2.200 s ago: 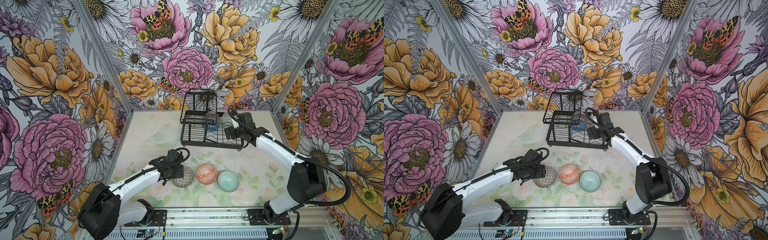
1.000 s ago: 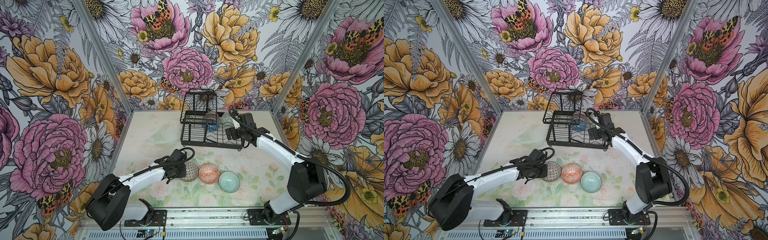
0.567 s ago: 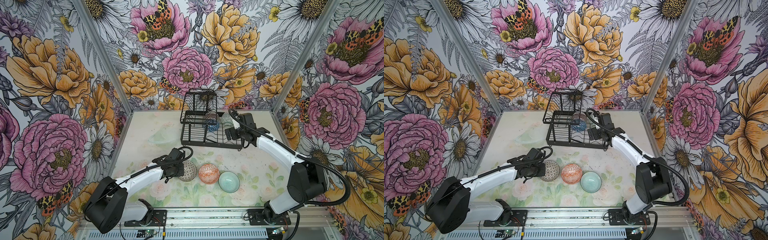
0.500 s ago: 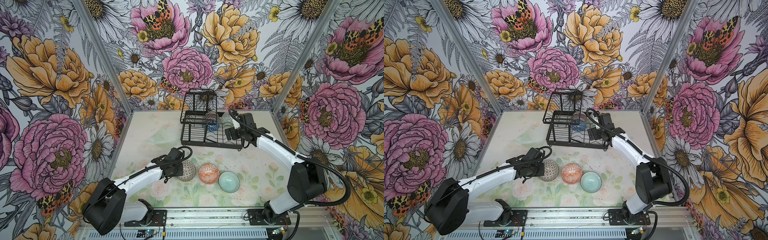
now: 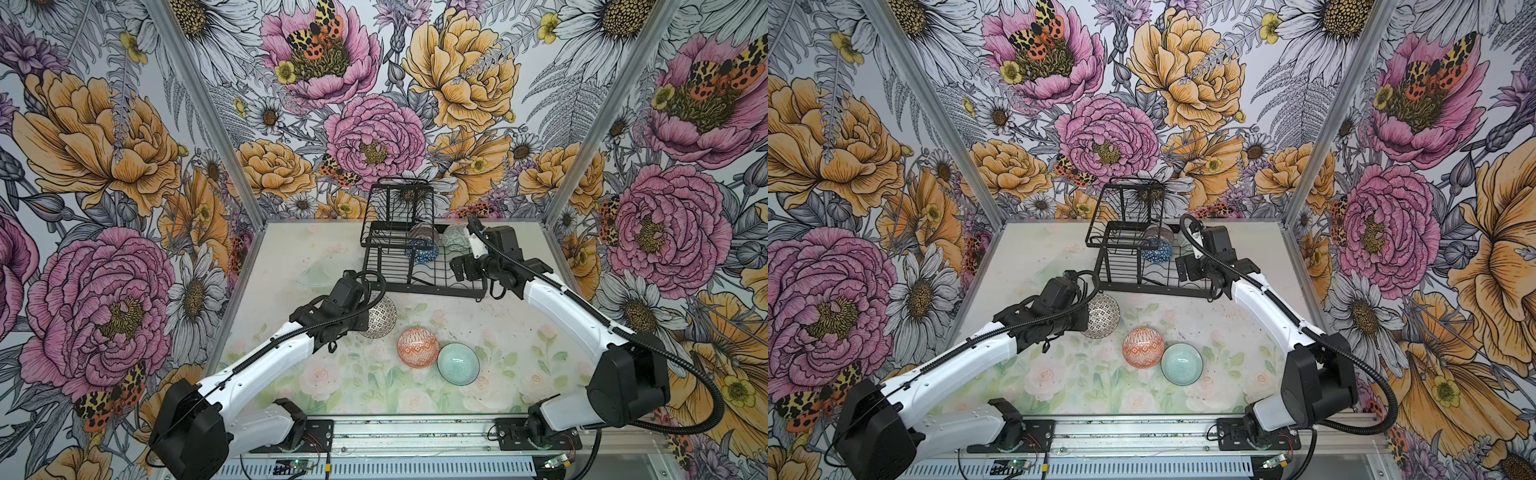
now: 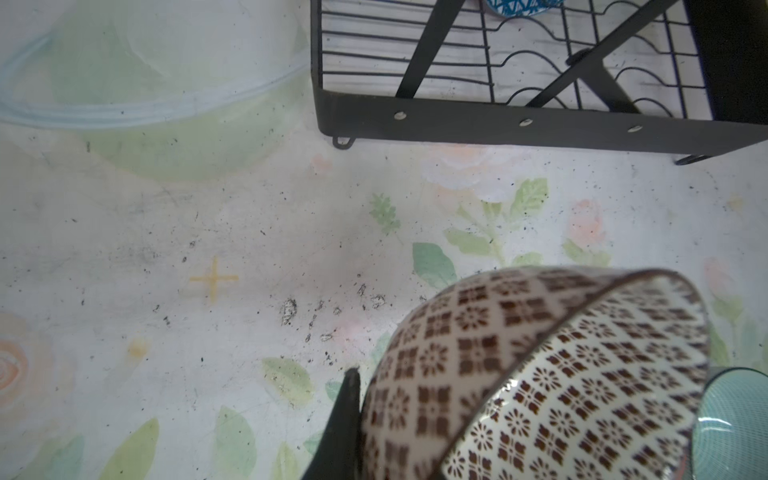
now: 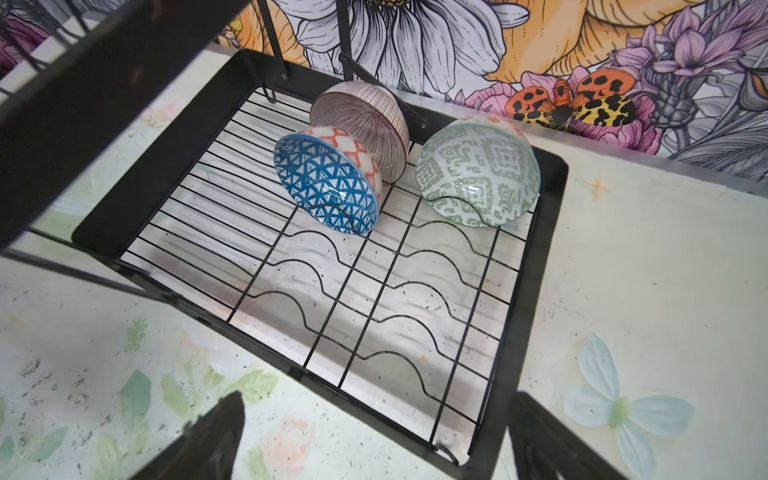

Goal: Load the bowls into the dish rack
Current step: 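Lower the left gripper and close it on the brown-white bowl rim, then lift the brown-white bowl toward the rack with the left gripper while the right gripper approaches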

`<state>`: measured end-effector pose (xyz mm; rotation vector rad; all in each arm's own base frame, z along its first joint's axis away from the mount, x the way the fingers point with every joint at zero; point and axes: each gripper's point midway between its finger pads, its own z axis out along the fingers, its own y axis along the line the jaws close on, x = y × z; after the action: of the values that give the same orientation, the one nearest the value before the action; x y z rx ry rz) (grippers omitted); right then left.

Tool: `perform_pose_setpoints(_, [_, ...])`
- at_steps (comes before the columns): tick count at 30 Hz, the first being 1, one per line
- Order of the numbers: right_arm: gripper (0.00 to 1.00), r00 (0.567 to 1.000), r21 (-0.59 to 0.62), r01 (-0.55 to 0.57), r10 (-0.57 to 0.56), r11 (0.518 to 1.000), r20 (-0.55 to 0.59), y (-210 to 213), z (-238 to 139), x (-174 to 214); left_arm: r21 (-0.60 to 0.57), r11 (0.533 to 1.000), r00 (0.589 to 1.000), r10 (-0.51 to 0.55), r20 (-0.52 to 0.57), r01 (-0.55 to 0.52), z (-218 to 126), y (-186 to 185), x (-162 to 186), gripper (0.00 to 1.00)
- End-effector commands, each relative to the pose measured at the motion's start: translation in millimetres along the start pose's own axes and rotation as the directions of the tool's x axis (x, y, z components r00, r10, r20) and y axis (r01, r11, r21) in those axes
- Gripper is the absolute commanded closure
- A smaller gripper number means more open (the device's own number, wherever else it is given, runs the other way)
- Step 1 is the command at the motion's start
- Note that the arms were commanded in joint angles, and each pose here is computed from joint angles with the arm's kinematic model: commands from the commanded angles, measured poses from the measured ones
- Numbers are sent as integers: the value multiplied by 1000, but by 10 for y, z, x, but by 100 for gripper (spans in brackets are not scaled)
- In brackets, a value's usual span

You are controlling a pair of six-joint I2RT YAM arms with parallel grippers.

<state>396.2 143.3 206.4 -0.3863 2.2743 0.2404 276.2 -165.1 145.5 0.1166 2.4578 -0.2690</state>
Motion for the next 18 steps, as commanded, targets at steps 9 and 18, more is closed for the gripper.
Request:
perform_pose_setpoints(9, [0,996,-166,-72,81,983,48,441,-366,-16,142,990,953,-25,303,-19,-165,-602,-859,100])
perform_pose_setpoints(18, [1,994,-293,-104,112,950,12,848,-435,88,196,979,943,-7,333,-61,-32,-974,-1099,100])
